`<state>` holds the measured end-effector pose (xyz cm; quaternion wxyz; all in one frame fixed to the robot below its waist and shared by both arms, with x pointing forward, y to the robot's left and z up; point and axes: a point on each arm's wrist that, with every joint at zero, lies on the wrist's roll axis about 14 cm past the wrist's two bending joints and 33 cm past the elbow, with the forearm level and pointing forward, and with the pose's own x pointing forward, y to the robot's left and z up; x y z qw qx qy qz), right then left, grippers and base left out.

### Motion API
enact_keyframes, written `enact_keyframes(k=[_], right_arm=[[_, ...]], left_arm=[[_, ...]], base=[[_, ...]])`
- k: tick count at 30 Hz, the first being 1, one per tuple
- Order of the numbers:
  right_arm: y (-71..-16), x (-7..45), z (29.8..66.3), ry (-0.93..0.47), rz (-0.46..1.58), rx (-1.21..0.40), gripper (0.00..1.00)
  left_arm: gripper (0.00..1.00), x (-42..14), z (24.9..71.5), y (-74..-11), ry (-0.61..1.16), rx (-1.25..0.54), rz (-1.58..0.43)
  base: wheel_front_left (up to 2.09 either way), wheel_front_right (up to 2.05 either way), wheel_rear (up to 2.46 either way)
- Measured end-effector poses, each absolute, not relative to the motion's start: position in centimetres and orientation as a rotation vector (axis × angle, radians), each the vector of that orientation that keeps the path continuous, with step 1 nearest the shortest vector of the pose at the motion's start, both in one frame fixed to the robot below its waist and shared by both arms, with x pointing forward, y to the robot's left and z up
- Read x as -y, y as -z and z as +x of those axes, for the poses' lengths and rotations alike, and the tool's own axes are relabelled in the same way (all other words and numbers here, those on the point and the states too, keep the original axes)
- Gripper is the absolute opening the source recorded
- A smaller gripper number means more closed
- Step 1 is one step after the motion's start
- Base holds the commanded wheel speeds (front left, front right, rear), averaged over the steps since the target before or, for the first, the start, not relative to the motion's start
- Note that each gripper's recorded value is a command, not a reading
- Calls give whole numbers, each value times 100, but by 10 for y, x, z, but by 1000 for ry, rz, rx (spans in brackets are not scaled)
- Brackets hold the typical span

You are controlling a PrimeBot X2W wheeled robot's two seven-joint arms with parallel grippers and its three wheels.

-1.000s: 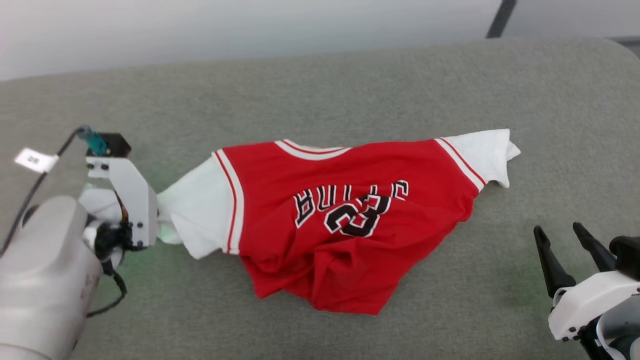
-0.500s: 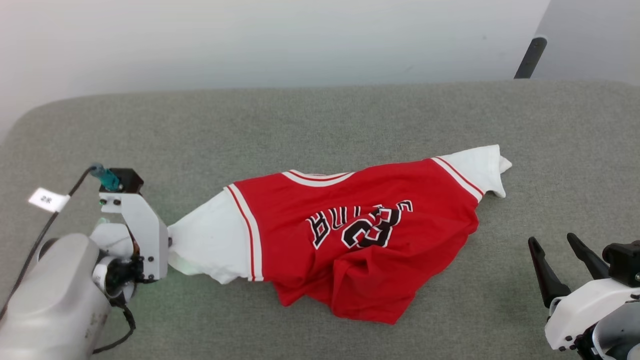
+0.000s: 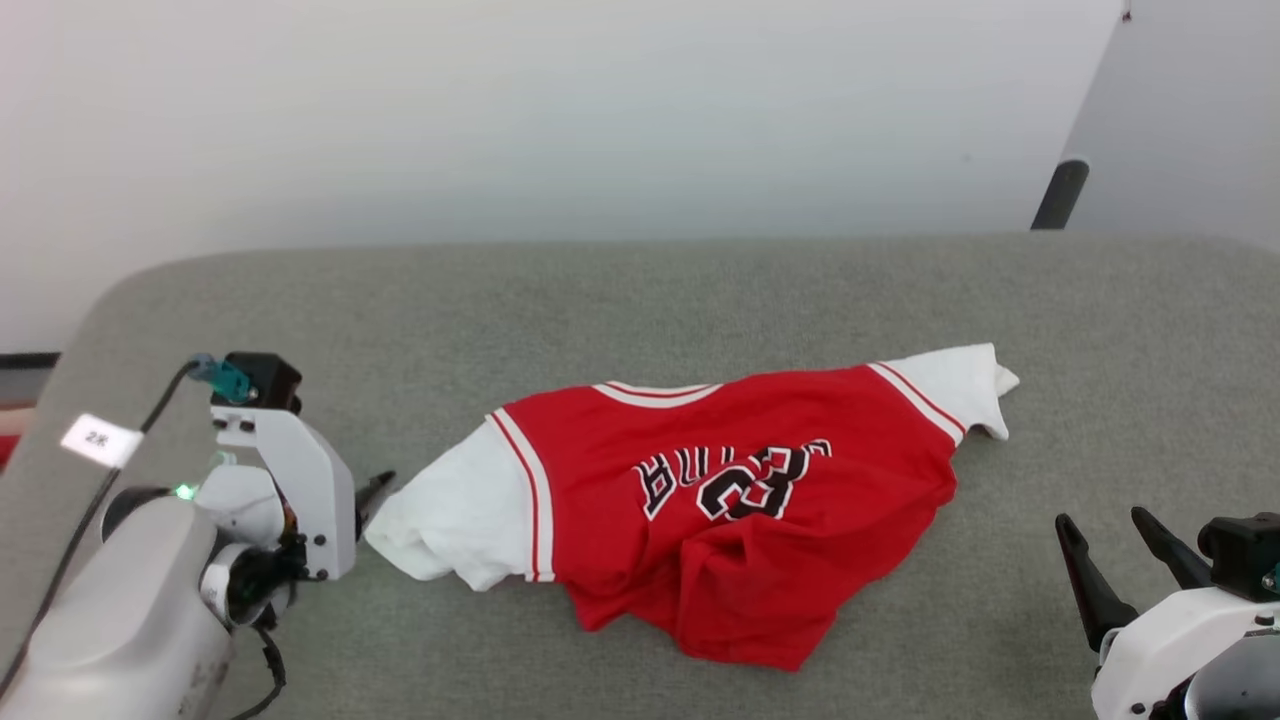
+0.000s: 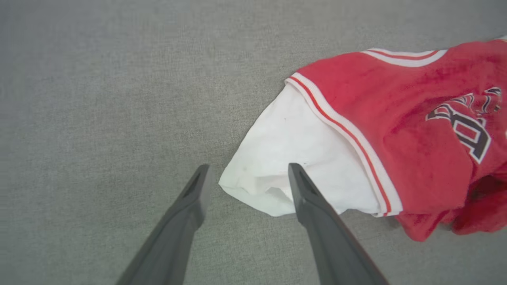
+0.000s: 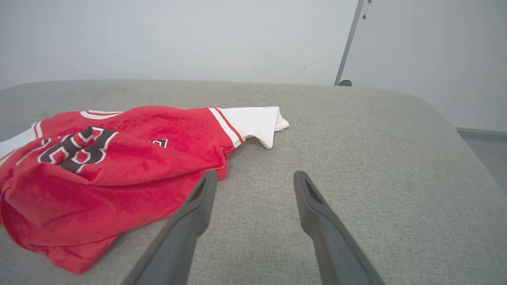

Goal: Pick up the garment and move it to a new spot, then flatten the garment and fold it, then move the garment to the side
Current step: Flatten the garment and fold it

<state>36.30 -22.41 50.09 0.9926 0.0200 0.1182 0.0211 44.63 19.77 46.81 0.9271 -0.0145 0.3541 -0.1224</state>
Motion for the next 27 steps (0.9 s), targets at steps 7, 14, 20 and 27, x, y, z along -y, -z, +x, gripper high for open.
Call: enact_keyframes(k=[7,14,20,27], right_arm=[[-511,216,358,-67,44,-210,100],[-512,212,362,-92,31,-209,100],[-502,224,376,-89,3,-284,100],[-481,233,406,-98,14,-446,100]], left_arm=[[100,-200,441,-509,262,-490,-62],[100,-217,423,-546,232,-185,-91],[100,-230,412,-559,178,-21,-112],[100,-235,407,-548,136,13,-151]], base=[[0,0,0],[0,0,0],[0,0,0],[0,0,0]])
